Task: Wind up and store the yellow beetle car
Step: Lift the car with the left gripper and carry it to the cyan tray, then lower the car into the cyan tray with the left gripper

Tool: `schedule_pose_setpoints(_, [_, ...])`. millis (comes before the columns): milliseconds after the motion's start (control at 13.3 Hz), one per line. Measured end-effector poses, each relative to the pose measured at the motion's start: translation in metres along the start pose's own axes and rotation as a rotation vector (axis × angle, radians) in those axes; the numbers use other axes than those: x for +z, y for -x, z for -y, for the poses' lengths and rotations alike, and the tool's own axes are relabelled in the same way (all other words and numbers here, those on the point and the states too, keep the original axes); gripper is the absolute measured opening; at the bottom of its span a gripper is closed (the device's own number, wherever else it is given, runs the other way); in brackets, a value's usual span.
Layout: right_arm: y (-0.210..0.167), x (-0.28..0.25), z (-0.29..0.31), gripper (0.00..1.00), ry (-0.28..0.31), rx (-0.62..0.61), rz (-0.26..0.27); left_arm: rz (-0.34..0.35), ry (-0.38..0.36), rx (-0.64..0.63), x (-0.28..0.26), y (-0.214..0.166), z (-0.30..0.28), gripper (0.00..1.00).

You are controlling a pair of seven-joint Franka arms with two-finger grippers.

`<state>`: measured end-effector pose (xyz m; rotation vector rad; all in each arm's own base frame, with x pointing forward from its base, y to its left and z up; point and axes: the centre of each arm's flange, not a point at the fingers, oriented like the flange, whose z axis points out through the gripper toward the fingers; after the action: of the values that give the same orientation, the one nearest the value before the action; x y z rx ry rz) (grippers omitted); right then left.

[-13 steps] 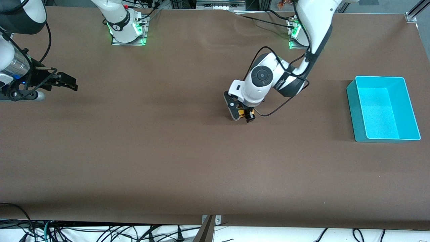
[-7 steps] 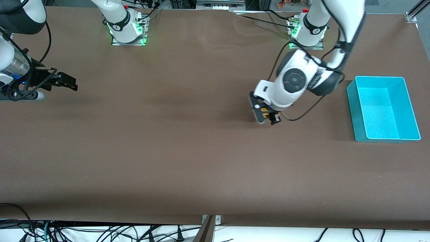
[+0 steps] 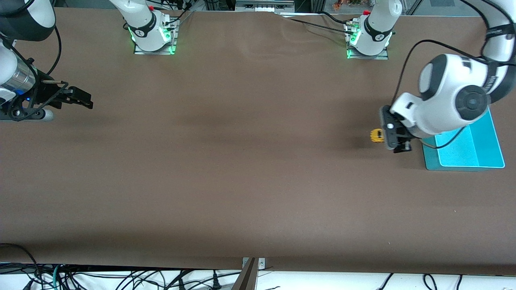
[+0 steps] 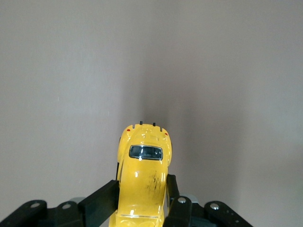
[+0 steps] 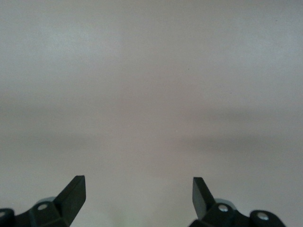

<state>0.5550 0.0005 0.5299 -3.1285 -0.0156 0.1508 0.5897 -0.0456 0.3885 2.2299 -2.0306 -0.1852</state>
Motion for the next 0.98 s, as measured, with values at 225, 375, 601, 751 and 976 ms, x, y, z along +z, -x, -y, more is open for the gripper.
schedule_pose_setpoints(225, [0.000, 0.000, 0.000, 1.00, 0.000, 0.000, 0.001, -0.004, 0.016, 0.061, 0.005, 0.059, -0.001, 0.45])
schedule_pose_setpoints(375, [0.000, 0.000, 0.000, 1.00, 0.000, 0.001, 0.002, -0.004, 0.018, 0.091, 0.005, 0.107, -0.005, 0.45])
schedule_pose_setpoints(601, [0.000, 0.000, 0.000, 1.00, 0.000, 0.002, 0.002, -0.011, 0.023, 0.102, 0.009, 0.189, -0.014, 0.45])
schedule_pose_setpoints(751, [0.000, 0.000, 0.000, 1.00, 0.000, 0.002, 0.002, -0.015, 0.024, 0.089, 0.018, 0.230, -0.024, 0.45])
schedule_pose_setpoints(976, [0.000, 0.000, 0.000, 1.00, 0.000, 0.002, 0.002, -0.017, 0.008, 0.047, 0.039, 0.267, -0.034, 0.45])
